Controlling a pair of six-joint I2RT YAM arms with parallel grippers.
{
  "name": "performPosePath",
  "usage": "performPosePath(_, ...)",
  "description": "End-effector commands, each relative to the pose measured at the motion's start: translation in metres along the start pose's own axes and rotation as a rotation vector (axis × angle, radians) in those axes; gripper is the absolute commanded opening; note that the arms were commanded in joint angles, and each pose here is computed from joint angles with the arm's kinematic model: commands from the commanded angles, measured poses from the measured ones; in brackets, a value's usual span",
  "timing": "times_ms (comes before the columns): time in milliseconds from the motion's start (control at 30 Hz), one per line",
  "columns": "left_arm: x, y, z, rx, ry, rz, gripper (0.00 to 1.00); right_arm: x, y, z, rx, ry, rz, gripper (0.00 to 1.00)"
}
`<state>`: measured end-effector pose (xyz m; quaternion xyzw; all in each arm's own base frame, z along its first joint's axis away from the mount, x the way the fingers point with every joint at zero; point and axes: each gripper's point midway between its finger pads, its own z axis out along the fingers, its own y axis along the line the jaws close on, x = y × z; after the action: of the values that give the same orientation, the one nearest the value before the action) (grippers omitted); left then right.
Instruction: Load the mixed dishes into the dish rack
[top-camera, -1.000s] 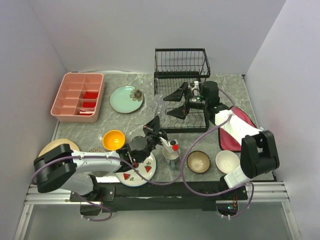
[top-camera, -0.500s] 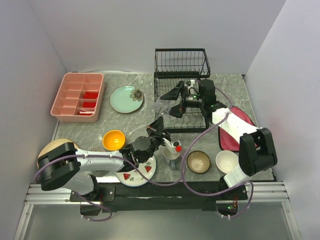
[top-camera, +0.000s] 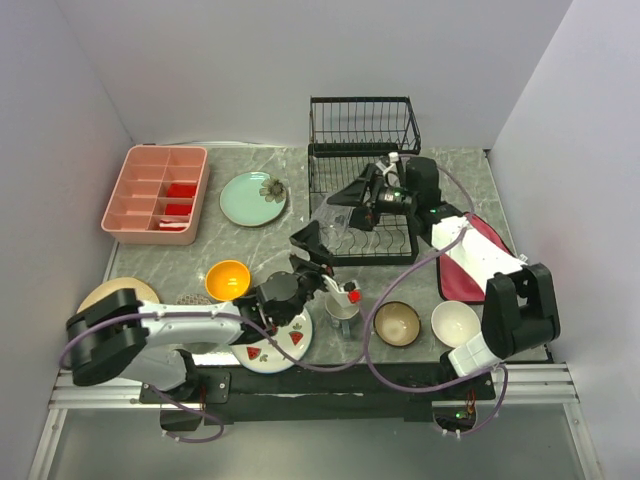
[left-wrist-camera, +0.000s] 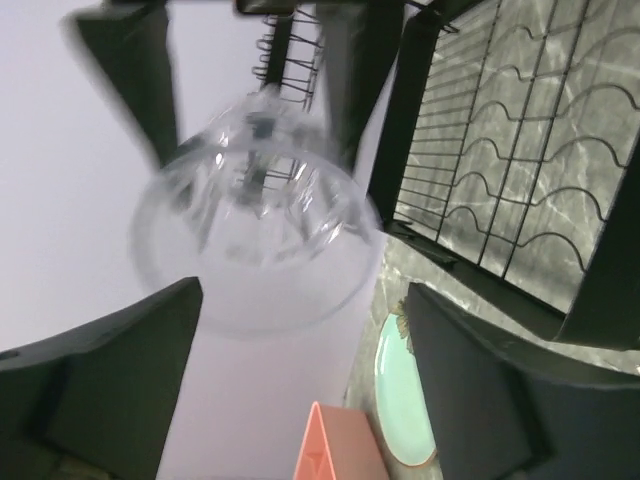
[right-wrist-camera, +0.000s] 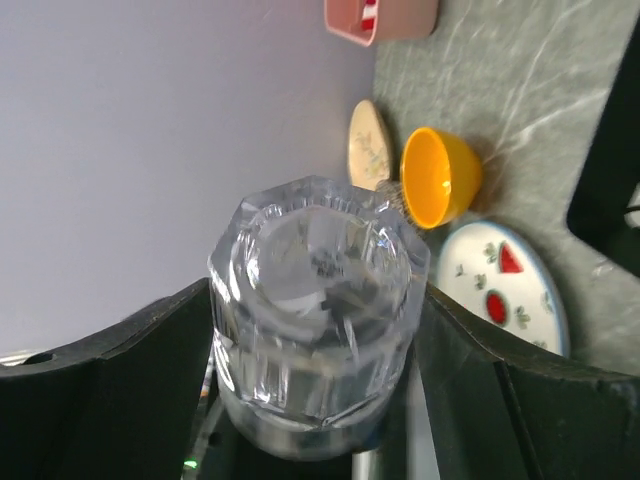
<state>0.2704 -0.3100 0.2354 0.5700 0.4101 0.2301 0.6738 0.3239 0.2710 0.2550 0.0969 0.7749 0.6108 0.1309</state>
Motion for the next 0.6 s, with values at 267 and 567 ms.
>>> performPosePath(267, 0.032, 0.046, -0.095, 0.105, 0.002, -0.300, 0.99, -0.025, 0.003, -0.041, 0.210, -0.116, -0.733, 0.45)
performPosePath(567, 0.092, 0.080, -0.104, -0.065, 0.176, -0.347, 0.99, -0.062, -0.049, -0.042, 0.495, -0.315, -1.186, 0.41)
